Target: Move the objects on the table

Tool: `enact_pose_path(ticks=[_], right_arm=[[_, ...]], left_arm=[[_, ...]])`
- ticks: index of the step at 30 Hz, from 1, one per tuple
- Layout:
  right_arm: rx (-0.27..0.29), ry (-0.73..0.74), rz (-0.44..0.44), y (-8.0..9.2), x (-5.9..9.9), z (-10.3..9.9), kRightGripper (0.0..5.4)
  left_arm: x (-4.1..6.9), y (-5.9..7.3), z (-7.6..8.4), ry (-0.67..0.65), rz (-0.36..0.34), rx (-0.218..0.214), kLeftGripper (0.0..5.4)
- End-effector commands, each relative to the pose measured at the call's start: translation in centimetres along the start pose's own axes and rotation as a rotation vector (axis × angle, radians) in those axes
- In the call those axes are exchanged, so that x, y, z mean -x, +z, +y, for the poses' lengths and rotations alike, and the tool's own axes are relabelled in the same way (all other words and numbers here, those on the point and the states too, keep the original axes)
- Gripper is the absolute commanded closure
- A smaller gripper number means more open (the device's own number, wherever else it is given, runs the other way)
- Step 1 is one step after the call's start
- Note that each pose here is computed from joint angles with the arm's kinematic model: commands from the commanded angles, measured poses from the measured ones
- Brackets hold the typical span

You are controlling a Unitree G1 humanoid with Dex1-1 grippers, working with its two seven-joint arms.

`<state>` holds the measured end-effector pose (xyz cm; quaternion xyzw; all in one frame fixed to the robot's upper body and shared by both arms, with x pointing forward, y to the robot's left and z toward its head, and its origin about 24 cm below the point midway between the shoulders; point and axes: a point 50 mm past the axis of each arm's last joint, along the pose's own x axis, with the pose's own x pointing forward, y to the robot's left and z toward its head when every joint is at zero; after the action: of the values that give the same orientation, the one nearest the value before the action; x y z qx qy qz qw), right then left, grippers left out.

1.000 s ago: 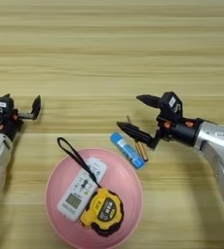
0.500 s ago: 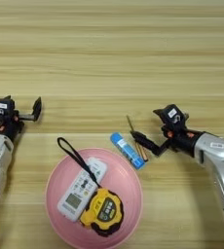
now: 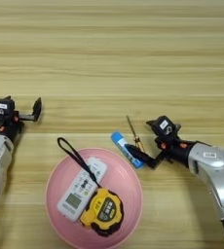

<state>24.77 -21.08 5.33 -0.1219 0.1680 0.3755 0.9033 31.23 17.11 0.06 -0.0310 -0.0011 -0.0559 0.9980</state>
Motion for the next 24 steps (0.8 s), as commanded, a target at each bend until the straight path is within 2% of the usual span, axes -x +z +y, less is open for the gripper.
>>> enact_pose_path(ticks=[1, 5, 10, 16, 24], right_arm=[[0.017, 0.013, -0.101, 1.8, 0.6, 0.1, 0.02], [0.061, 0.082, -0.144, 3.1, 0.9, 0.9, 0.02], [0.108, 0.145, -0.132, 3.5, 0.7, 1.5, 0.02], [0.182, 0.19, -0.056, 3.4, -0.6, 2.0, 0.02], [0.247, 0.231, 0.002, 3.1, -1.9, 2.6, 0.02]], left_arm=[[-0.2, 0.0, 0.0, 0.0, 0.009, 0.002, 0.0], [-0.2, 0.0, 0.0, -0.001, 0.008, 0.002, 0.0], [-0.2, 0.0, -0.1, -0.001, 0.007, 0.002, 0.0], [-0.2, 0.0, -0.2, -0.001, 0.004, 0.003, 0.0], [-0.1, 0.0, -0.1, 0.003, 0.002, 0.003, 0.0]])
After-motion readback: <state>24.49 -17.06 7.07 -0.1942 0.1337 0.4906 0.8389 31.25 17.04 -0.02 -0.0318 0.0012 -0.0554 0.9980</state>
